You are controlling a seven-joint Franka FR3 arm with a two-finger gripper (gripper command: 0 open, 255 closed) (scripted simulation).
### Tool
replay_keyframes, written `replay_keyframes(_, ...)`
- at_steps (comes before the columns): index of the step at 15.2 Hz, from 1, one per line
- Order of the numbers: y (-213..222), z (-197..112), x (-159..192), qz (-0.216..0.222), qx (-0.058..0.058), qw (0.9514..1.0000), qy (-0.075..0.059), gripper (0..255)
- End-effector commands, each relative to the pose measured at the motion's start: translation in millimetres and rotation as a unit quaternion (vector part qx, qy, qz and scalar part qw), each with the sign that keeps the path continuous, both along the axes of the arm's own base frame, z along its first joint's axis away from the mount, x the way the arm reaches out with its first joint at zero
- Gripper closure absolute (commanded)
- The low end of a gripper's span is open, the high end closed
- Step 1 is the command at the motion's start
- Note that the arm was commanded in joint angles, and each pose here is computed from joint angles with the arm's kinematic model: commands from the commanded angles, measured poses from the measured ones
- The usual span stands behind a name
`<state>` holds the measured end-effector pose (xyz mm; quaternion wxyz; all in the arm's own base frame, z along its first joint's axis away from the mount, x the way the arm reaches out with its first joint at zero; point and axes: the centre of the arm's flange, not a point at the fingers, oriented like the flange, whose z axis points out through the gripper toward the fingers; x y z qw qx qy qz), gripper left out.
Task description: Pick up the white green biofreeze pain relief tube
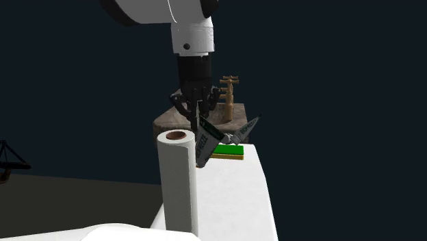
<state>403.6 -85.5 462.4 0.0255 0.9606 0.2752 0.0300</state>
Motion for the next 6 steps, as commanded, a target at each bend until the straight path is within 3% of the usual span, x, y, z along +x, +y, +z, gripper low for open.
replay_keyframes(1, 0.5, 10.6, -0.1, 0.000, 0.000, 1.0000, 0.000, 255)
replay_keyframes(6, 0.5, 27.3, -0.1, 0.000, 0.000, 1.0000, 0.000, 255)
